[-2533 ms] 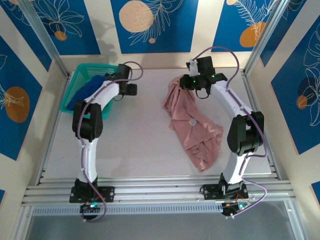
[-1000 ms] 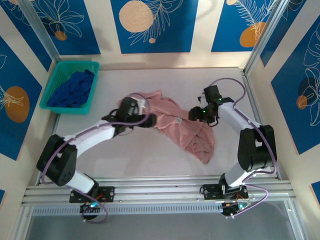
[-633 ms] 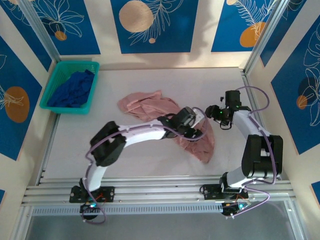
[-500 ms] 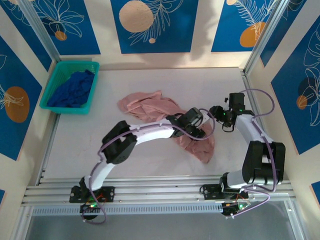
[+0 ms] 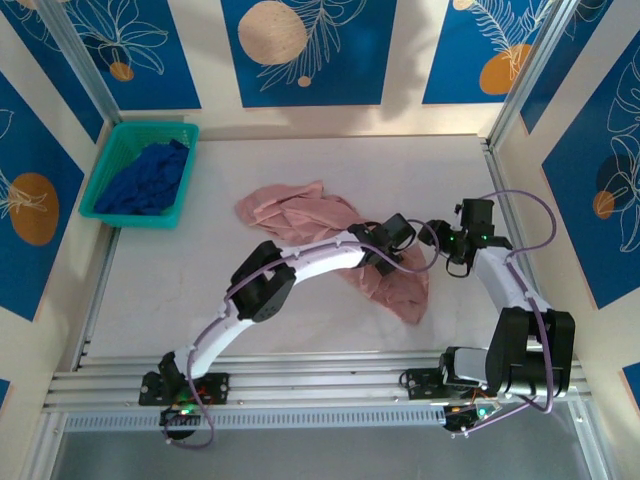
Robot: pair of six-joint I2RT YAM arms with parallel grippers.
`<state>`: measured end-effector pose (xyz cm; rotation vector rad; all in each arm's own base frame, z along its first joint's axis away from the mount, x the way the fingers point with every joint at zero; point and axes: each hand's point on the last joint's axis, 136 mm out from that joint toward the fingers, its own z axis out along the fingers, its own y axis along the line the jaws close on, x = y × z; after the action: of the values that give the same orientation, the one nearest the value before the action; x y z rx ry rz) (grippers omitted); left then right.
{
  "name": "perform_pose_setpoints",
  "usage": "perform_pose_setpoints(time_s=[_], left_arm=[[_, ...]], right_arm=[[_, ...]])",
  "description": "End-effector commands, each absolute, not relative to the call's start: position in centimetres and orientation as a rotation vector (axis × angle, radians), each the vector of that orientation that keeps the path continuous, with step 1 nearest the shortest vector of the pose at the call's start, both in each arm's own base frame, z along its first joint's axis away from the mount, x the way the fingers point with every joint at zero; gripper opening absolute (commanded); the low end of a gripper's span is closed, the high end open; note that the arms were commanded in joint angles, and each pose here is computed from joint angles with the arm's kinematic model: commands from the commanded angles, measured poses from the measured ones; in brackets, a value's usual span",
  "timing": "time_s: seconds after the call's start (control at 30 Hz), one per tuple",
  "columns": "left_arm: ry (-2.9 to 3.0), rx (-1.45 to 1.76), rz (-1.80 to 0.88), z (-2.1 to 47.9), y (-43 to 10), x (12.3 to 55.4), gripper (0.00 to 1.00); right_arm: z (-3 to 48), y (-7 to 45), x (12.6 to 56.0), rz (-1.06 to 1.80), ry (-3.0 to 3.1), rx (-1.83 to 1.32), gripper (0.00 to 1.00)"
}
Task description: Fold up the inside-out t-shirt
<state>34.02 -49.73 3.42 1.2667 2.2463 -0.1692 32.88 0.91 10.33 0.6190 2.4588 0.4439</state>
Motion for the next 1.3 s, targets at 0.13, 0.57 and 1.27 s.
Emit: perform_pose_setpoints(time_s=[0.13, 0.57, 1.27], left_arm=[[2.246, 1.113, -0.397, 9.5, -48.7, 36.2, 0.07], [2.217, 0.730, -0.697, 18.3, -41.1, 40.3, 0.00], [2.120, 0.384, -0.503, 27.4, -28.4, 44.9, 0.00]], right_arm=[[8.8, 3.8, 30.5, 0.521, 2.562, 0.571, 0.62], [6.4, 5.2, 28.5, 0.549, 2.682, 0.594, 0.62], [6.0, 8.4, 26.5, 0.540, 2.817, 0.530, 0.65]])
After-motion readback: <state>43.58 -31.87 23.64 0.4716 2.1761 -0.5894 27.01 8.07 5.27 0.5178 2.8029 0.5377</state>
